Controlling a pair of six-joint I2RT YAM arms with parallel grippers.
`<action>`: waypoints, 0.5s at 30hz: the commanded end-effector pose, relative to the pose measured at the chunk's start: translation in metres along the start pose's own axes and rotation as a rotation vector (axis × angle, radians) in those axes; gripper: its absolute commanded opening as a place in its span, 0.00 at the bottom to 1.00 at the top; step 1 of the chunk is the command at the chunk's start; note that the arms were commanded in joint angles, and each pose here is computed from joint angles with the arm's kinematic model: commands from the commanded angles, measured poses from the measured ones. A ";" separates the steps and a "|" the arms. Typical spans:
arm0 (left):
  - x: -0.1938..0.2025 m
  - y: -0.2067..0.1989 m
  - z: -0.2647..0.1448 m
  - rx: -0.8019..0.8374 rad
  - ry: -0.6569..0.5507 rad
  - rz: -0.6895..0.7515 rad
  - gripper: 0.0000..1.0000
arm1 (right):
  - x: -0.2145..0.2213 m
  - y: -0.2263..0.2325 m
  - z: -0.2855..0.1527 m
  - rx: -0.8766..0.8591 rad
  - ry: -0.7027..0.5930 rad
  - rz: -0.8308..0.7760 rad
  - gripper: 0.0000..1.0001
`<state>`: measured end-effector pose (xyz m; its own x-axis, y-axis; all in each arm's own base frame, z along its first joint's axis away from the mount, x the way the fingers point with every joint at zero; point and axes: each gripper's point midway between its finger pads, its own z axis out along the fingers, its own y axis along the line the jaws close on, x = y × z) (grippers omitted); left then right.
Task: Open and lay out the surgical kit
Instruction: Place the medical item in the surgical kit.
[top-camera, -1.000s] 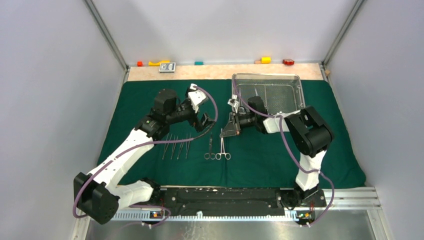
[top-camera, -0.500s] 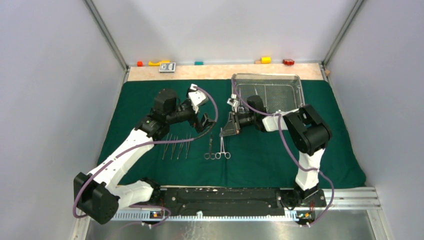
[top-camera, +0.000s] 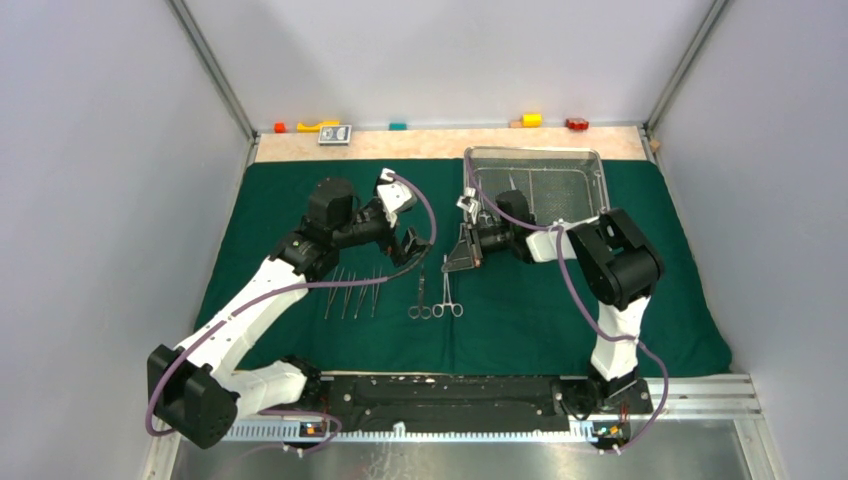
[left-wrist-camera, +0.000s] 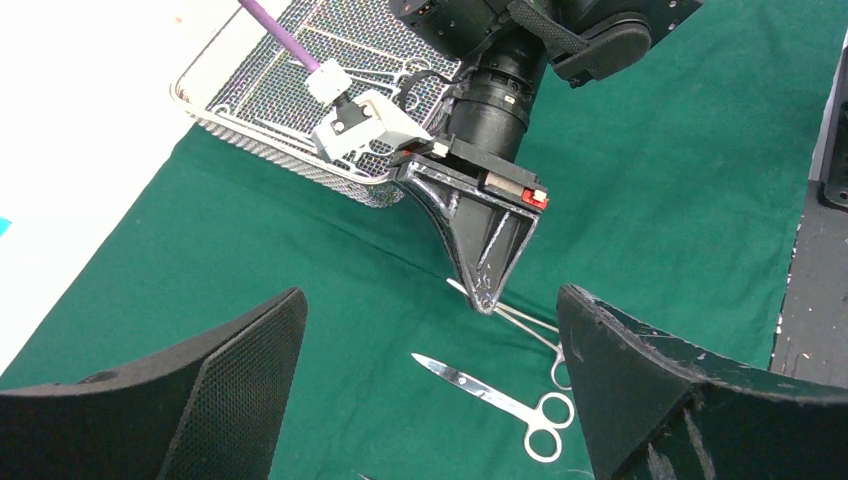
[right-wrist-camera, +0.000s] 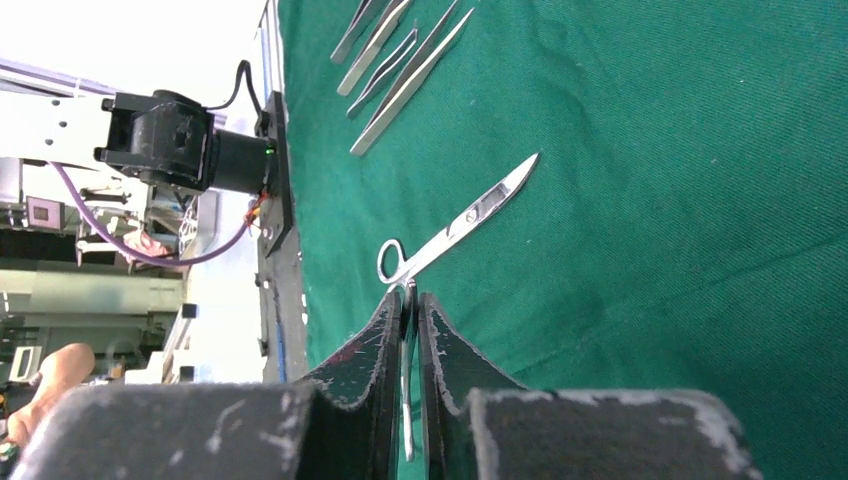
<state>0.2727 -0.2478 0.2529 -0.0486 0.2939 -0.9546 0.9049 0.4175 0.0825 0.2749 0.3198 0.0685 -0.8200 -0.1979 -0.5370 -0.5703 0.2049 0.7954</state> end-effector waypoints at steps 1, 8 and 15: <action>-0.010 0.000 0.001 0.007 -0.043 0.015 0.99 | -0.005 -0.010 -0.002 0.019 -0.020 -0.056 0.09; -0.009 -0.001 0.001 0.013 -0.040 0.014 0.99 | -0.002 -0.016 -0.002 0.042 -0.018 -0.048 0.15; -0.009 -0.001 0.002 0.017 -0.040 0.017 0.99 | 0.001 -0.020 -0.002 0.063 -0.013 -0.041 0.17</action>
<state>0.2727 -0.2481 0.2526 -0.0487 0.2936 -0.9547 0.9057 0.4159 0.0818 0.2817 0.3159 0.0589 -0.8133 -0.1918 -0.5493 -0.5817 0.2476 0.7748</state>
